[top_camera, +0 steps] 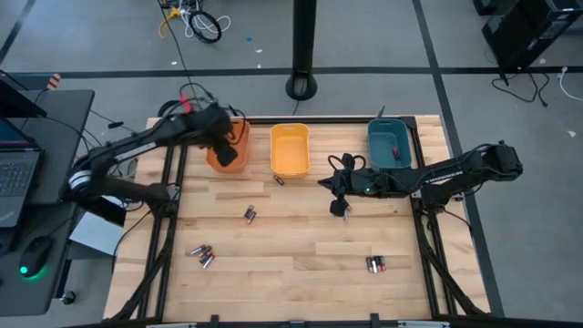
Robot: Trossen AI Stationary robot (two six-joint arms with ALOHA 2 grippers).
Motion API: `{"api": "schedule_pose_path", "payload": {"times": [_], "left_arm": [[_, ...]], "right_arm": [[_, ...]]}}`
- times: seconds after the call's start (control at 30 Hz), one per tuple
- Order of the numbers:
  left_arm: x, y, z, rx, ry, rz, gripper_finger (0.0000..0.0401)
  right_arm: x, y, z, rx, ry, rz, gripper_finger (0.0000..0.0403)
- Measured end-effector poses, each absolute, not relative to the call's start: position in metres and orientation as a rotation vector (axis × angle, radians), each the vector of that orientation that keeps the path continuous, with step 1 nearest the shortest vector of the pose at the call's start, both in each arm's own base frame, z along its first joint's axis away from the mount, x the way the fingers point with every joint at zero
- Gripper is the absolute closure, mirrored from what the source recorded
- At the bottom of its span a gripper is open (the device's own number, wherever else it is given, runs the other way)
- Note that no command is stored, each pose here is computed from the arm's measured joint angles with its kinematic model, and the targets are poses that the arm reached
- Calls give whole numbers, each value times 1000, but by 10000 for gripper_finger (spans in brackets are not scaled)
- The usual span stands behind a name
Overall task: Sort batteries
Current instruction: Put the black battery into the yellow bin
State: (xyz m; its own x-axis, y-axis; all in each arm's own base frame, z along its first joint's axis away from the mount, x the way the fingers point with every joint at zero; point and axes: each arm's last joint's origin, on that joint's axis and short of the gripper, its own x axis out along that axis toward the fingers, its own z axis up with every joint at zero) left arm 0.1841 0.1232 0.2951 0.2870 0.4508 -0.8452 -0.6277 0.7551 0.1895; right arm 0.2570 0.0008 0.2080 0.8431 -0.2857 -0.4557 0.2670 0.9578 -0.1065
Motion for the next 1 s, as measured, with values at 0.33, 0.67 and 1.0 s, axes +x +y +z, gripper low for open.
{"api": "schedule_pose_path", "payload": {"times": [0.33,0.67,1.0], "left_arm": [[185,47,266,-415,1067,510,298],[207,-1,212,-551,940,368,297],[228,-12,178,-602,991,428,295]], "right_arm": [[257,1,208,-18,485,-295,383],[257,1,208,-22,485,-292,382],[257,1,208,-24,486,-291,386]]}}
